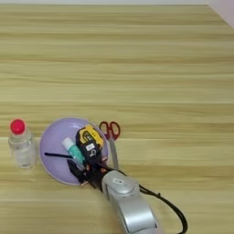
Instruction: Move the objects on the table
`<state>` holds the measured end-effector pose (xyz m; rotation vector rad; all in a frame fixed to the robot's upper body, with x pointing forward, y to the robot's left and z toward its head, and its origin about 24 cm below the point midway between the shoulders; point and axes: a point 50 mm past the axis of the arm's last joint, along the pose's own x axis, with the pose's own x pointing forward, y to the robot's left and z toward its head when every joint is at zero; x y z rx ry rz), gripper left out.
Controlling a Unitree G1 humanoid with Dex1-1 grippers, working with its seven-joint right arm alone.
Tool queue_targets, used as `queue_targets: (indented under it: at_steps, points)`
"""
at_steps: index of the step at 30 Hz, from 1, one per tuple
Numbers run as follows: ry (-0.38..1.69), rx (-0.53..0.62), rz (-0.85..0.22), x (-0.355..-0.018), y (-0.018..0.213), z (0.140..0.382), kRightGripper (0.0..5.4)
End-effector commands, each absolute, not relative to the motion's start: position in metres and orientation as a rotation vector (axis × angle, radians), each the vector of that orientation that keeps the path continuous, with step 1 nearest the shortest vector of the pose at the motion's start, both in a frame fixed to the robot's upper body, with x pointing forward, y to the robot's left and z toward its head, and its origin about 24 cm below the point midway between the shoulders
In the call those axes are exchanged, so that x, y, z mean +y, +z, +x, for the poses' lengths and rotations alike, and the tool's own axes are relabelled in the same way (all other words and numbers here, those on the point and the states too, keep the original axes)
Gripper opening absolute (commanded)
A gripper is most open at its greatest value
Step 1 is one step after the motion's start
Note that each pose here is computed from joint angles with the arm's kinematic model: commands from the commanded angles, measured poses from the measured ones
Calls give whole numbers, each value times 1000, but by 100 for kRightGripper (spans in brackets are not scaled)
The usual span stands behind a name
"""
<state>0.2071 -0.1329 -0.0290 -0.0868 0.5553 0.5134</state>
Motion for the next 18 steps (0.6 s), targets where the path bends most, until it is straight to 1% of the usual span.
queue_targets:
  at_steps: [1,5,6,8,18]
  points:
    - [518,394,-94,-131,-1,225,365]
    - [538,365,-81,-128,3,225,407]
    - [548,358,-76,-127,4,224,407]
    - [561,351,-71,-125,5,223,428]
    - [584,350,-55,-123,6,221,525]
